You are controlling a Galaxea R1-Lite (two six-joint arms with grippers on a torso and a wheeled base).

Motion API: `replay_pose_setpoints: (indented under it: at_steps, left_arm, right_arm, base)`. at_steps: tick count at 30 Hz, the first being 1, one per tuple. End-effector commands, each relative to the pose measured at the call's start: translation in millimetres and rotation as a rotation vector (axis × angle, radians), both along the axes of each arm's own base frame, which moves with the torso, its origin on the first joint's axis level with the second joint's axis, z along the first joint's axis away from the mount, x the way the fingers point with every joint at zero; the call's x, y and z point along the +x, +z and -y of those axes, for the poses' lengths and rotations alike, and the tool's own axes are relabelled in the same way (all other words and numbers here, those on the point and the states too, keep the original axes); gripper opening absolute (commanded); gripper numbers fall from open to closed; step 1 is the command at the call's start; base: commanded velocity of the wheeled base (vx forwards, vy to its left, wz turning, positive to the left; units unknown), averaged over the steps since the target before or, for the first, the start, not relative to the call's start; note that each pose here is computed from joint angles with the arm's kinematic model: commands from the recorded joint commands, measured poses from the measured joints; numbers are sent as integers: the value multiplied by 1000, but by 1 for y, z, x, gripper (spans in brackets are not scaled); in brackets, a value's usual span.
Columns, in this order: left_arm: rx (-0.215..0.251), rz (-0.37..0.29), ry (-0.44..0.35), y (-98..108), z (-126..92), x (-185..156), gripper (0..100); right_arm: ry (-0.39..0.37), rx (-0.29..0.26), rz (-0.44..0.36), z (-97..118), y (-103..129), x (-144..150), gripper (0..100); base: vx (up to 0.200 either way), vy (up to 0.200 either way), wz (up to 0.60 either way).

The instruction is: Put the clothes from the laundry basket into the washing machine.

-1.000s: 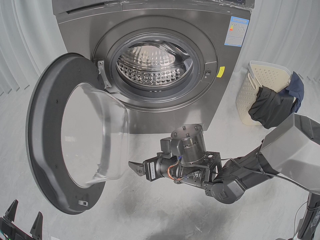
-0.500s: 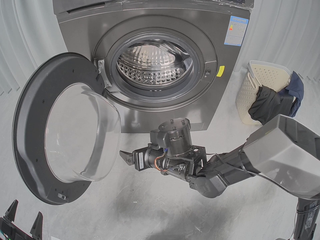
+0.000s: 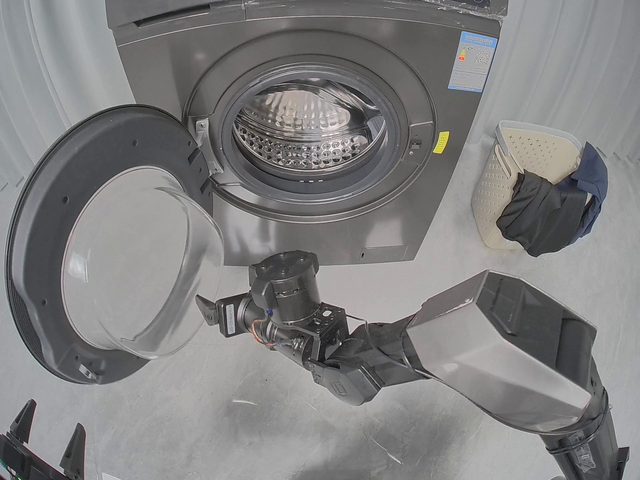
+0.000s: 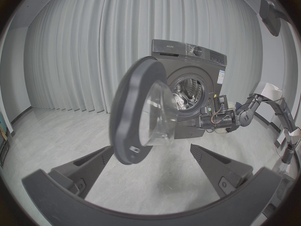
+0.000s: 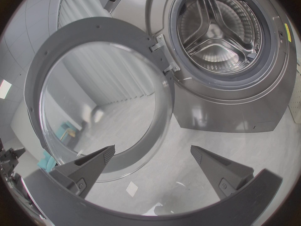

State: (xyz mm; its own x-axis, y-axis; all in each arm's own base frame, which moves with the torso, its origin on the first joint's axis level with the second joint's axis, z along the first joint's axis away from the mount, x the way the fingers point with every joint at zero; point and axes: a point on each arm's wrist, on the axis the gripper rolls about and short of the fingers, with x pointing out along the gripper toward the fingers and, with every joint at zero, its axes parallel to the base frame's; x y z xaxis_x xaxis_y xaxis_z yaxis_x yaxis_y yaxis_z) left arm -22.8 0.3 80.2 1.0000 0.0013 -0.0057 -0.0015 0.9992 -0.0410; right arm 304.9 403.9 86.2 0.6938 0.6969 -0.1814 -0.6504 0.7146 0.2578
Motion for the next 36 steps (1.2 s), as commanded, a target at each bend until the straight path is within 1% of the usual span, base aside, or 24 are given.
replay_pose_setpoints:
  at_steps: [1,3,4,6,9,11,13,14,15,17,19,20,21,22,24,25,28,29,31,33,36]
  left_arm:
    - [-2,-2,0,-4,0,0,100]
    - [-2,0,0,-4,0,0,100]
    - [-2,-2,0,-4,0,0,100]
    - [-2,-2,-1,-4,0,0,100]
    - [0,-2,-1,-4,0,0,100]
    - [6,0,-1,-4,0,0,100]
    - [9,3,2,-4,0,0,100]
    - [9,3,2,-4,0,0,100]
    - [9,3,0,-4,0,0,100]
    - [13,3,-1,-4,0,0,100]
    - [24,3,-3,-4,0,0,100]
    - [33,3,-3,-4,0,0,100]
    - [35,3,-3,-4,0,0,100]
    - [35,3,-3,-4,0,0,100]
    - [36,3,-3,-4,0,0,100]
    - [35,3,-3,-4,0,0,100]
    - [35,3,-3,-4,0,0,100]
    - [35,3,-3,-4,0,0,100]
    - [35,3,-3,-4,0,0,100]
    - [35,3,-3,-4,0,0,100]
    - [35,3,-3,-4,0,0,100]
  right_arm:
    - [-47,72,26,-8,0,13,100]
    - [-71,71,20,1,4,17,100]
    - [-81,68,21,9,11,17,100]
    - [-98,50,12,31,31,9,100]
    - [-135,27,27,73,64,-2,100]
    - [-162,-1,57,110,88,-16,100]
    - [-191,-8,85,149,110,-36,100]
    - [-202,-9,92,161,116,-42,100]
    - [-230,-9,107,189,126,-57,100]
    - [-281,-30,139,232,135,-81,100]
    - [-330,-46,173,266,139,-101,100]
    - [-375,-57,202,290,141,-117,100]
    - [-408,-65,225,308,141,-129,100]
    - [-435,-71,252,322,141,-141,100]
    - [-478,-81,289,342,139,-158,100]
    - [-510,-83,315,353,137,-172,100]
    - [-575,-79,358,374,124,-205,100]
    - [-575,-79,358,374,124,-205,100]
    - [-637,-86,368,386,106,-227,100]
    - [-647,-87,369,388,103,-230,100]
    - [-697,-90,380,396,83,-250,100]
  base:
    - [0,0,0]
    - [0,0,0]
    - [0,0,0]
    - [0,0,0]
    - [0,0,0]
    - [0,0,0]
    - [0,0,0]
    - [0,0,0]
    - [0,0,0]
    - [0,0,0]
    - [0,0,0]
    - [0,0,0]
    - [0,0,0]
    - [0,0,0]
    - [0,0,0]
    - [0,0,0]
    - [0,0,0]
    - [0,0,0]
    - [0,0,0]
    - [0,0,0]
    - [0,0,0]
